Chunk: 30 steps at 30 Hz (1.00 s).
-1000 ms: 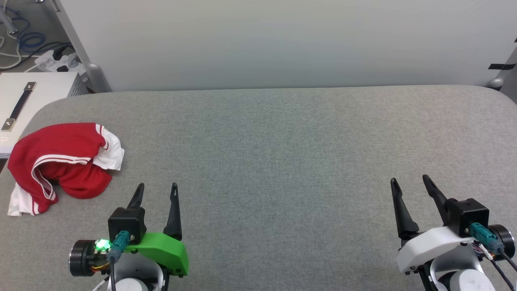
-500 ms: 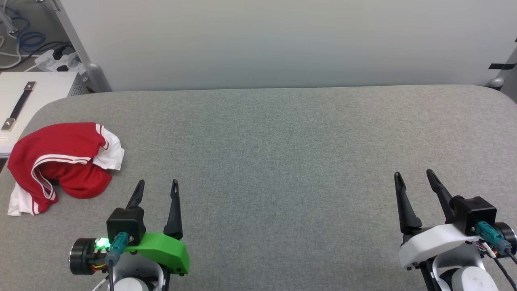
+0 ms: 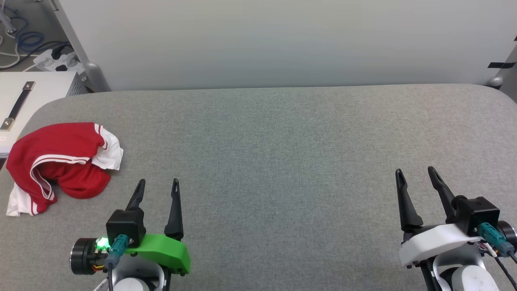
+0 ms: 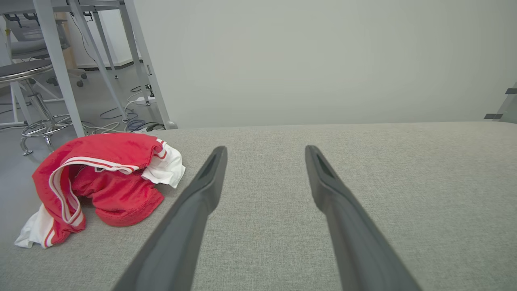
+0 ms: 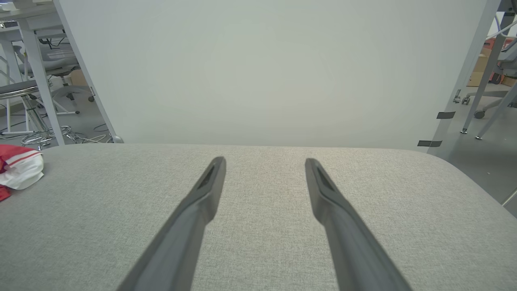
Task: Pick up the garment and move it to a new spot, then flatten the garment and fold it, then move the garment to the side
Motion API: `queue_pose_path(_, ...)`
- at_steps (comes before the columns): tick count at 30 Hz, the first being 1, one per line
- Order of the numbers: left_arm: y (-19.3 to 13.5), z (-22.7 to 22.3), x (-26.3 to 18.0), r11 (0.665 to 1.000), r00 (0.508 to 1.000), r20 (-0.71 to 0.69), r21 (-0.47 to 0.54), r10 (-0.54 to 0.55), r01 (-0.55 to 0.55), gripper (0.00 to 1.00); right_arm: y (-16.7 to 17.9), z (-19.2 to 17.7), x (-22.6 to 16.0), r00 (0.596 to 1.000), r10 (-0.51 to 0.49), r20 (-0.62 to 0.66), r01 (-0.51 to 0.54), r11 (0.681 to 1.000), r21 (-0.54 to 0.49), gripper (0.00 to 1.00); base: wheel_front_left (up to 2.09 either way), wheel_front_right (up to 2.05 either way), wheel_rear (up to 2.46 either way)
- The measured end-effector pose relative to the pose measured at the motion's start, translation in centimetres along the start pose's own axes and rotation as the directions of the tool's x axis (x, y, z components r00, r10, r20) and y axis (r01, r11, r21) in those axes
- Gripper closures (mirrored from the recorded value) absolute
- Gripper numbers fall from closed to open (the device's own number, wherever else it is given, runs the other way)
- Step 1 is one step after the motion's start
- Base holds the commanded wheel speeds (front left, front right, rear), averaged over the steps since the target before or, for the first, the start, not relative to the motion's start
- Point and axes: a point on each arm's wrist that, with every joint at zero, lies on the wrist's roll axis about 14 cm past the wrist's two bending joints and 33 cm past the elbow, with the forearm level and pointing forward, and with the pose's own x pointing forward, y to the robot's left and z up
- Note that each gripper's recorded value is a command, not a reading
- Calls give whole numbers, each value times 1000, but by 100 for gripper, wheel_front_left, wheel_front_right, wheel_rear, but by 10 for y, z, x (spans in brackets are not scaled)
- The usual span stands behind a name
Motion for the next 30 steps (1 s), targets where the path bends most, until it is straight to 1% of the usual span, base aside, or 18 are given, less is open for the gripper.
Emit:
queue_pose_path(7,-4,7,1,1000,999,32,-4,-18,18,0,-2,3,1,1000,-7,15,7,1000,5,0,0,0,0)
queue_pose_path(13,-10,4,1,999,999,28,-21,-38,38,0,-4,5,2,999,-12,33,12,1000,10,0,0,0,0)
queue_pose_path(23,-12,3,3,998,998,41,-38,-40,41,0,-5,8,4,998,-14,53,13,1000,23,0,0,0,0)
queue_pose_path(30,-12,-7,0,997,999,14,-59,-40,41,0,-3,6,4,998,-10,56,9,1000,25,0,0,0,0)
